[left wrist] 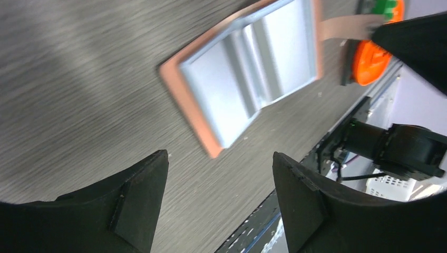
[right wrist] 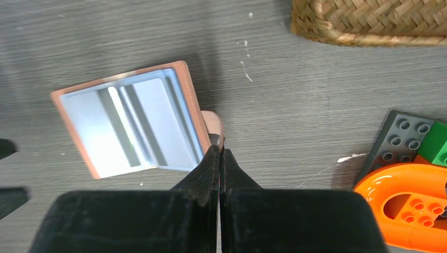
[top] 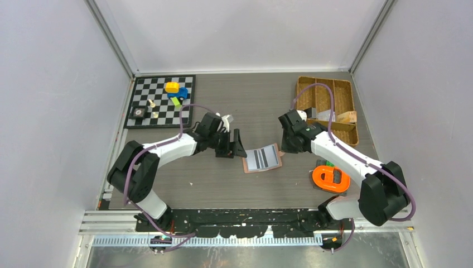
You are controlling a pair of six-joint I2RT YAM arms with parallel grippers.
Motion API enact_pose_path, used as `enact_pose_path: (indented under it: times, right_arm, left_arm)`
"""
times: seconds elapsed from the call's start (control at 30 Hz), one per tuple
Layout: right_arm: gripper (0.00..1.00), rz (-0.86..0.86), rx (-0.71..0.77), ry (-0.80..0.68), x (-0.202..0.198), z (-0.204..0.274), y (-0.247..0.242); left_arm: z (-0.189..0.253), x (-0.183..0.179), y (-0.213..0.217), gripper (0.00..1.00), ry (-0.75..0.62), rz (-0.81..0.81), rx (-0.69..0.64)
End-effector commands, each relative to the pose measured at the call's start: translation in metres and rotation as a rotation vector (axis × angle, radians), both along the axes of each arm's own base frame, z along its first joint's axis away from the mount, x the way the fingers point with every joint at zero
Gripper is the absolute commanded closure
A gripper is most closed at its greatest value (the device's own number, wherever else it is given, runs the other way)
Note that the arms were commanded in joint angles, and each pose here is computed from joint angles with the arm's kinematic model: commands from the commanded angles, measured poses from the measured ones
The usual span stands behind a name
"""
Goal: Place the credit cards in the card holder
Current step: Insert the credit card into the card holder, then close the card holder at the center of the board.
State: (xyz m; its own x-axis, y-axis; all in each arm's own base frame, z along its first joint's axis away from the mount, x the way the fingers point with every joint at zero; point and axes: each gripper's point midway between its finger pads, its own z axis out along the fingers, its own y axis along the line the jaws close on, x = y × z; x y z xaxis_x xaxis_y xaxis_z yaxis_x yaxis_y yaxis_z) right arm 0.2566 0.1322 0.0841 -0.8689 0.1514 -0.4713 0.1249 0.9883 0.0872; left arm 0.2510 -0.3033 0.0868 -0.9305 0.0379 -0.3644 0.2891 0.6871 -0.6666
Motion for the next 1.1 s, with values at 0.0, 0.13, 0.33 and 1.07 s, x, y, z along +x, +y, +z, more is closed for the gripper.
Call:
enact_pose_path:
  times: [0.0, 0.13, 0.33, 1.07]
  right_arm:
    - [1.00, 0.062, 0.083, -0.062, 0.008, 0.038, 0.016]
    - [1.00, 0.107, 0.161, -0.063, 0.007, 0.048, 0.033]
    - [0.99, 0.148, 0.200, -0.050, 0.004, 0.050, 0.053]
    - [0.99, 0.246, 0.407, -0.095, 0.002, 0.067, 0.126]
  left_arm:
    - [-0.002, -0.001, 0.012, 0.26, -0.008, 0.037, -0.013]
    - [-0.013, -0.002, 0.017, 0.27, 0.017, 0.041, -0.029]
    - [-0.020, 0.000, 0.009, 0.37, 0.031, 0.022, -0.078]
    - [-0.056, -0.002, -0.005, 0.60, 0.108, 0.017, -0.144]
